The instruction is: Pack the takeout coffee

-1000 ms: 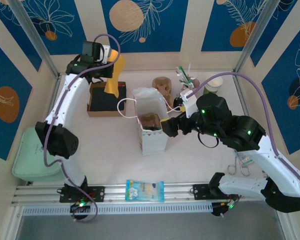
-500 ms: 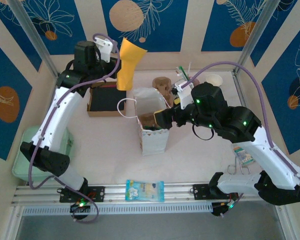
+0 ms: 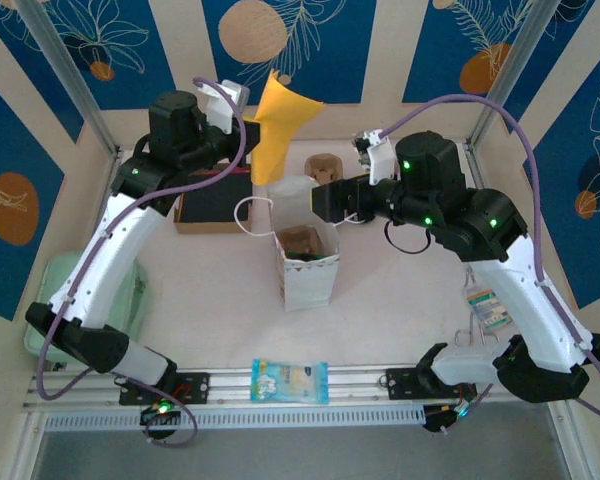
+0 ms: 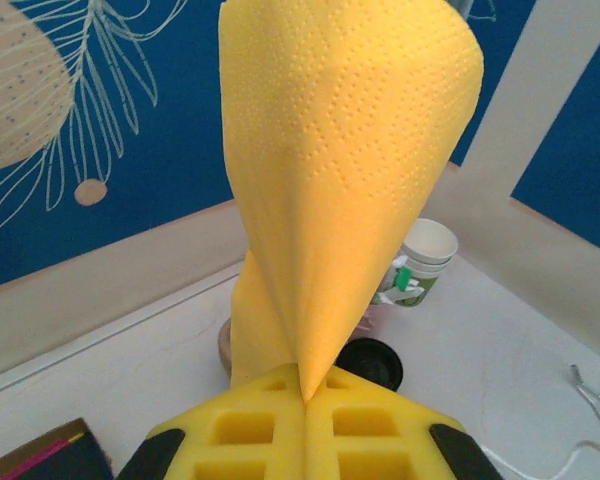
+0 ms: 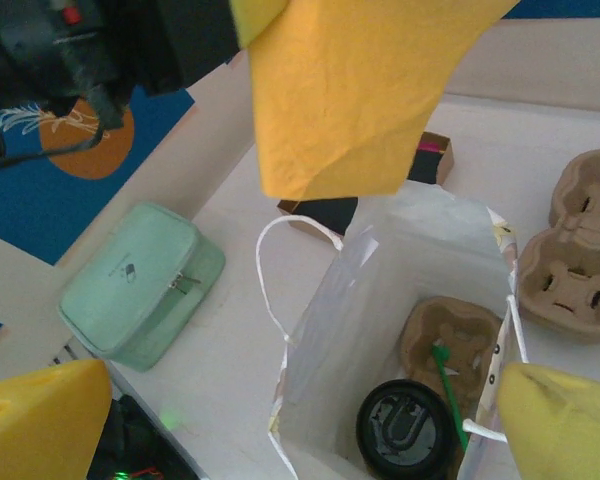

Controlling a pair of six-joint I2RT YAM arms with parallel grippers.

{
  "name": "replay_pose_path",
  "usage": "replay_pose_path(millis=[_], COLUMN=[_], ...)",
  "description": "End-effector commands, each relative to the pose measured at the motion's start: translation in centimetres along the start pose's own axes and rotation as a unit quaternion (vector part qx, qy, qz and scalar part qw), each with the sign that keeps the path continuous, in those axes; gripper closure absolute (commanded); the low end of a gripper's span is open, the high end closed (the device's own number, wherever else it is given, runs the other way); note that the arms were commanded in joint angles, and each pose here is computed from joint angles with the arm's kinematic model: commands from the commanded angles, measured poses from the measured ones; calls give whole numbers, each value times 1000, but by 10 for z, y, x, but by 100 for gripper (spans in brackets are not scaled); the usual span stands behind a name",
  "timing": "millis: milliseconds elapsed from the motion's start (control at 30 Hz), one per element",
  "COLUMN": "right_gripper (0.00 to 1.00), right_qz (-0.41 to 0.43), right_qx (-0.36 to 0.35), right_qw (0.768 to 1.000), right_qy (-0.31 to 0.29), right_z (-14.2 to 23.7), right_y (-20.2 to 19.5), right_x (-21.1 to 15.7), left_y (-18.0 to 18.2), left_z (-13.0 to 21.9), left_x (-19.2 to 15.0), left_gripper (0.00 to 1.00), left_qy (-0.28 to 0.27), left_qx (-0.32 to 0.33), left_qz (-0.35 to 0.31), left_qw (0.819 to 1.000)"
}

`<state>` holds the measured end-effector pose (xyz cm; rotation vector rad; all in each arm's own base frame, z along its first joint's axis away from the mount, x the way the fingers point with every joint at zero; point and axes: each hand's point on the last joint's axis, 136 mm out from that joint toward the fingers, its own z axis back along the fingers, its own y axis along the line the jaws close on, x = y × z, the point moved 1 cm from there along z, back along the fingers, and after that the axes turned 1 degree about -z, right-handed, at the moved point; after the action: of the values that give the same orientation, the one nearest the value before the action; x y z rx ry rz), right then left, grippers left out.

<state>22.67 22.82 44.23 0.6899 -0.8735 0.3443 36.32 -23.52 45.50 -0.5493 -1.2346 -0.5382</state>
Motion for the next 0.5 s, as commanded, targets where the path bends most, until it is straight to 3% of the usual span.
replay_pose_path(millis=[0, 467], right_gripper=[1, 0], right_qz=[-36, -97], right_qx=[39, 28], right_qw=[999, 994], right_qy=[-3, -31], right_z=[3, -13], right_y=[11, -4], right_x=[12, 50], left_y=[-20, -62], left_z=[12, 13], left_x=[17, 10], left_gripper=[100, 100], left_qy=[-36, -53], left_qx=[-23, -50], left_qz=[-5, -22], left_qw=[999, 997])
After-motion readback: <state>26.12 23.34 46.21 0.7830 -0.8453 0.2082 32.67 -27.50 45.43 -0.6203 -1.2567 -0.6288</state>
